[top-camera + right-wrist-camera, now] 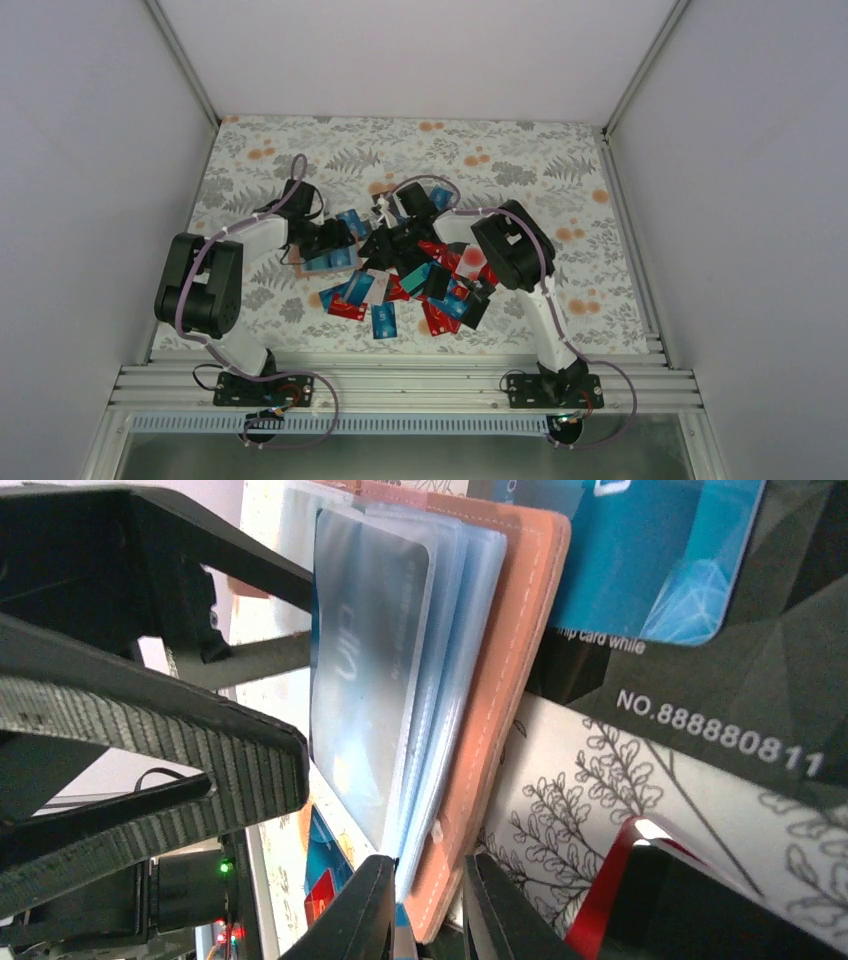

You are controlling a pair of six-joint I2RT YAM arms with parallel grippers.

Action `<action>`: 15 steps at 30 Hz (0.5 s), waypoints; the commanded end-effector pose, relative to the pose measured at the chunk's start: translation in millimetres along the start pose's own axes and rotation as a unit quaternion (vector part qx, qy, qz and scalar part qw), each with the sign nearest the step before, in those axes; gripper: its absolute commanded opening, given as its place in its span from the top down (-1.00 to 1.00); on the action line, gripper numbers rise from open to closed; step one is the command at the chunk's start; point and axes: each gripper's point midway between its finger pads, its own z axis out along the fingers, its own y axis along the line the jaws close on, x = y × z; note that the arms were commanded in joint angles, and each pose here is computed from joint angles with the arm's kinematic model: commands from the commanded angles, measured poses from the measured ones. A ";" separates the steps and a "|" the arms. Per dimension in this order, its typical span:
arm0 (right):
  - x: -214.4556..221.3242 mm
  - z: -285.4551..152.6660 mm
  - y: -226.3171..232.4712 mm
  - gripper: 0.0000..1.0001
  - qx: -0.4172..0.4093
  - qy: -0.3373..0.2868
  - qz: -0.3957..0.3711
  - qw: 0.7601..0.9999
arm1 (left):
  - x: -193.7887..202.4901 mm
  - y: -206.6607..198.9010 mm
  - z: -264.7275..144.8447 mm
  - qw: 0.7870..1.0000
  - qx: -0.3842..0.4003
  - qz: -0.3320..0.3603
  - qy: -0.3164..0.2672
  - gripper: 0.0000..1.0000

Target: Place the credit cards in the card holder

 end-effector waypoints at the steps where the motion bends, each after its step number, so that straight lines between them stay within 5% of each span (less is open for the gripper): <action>1: -4.4 -10.2 28.2 0.58 -0.004 -0.007 -0.018 1.000 | 9.2 18.1 -3.2 0.997 -0.069 -0.002 0.024 -0.65; 6: -8.3 -14.9 36.2 0.56 -0.001 -0.011 -0.031 0.999 | 7.3 11.3 -8.4 0.998 -0.063 0.005 0.023 -0.99; 15: -15.0 -20.1 48.1 0.53 -0.001 -0.013 -0.049 0.999 | 1.0 4.9 -29.8 0.997 -0.073 0.021 -0.002 -1.00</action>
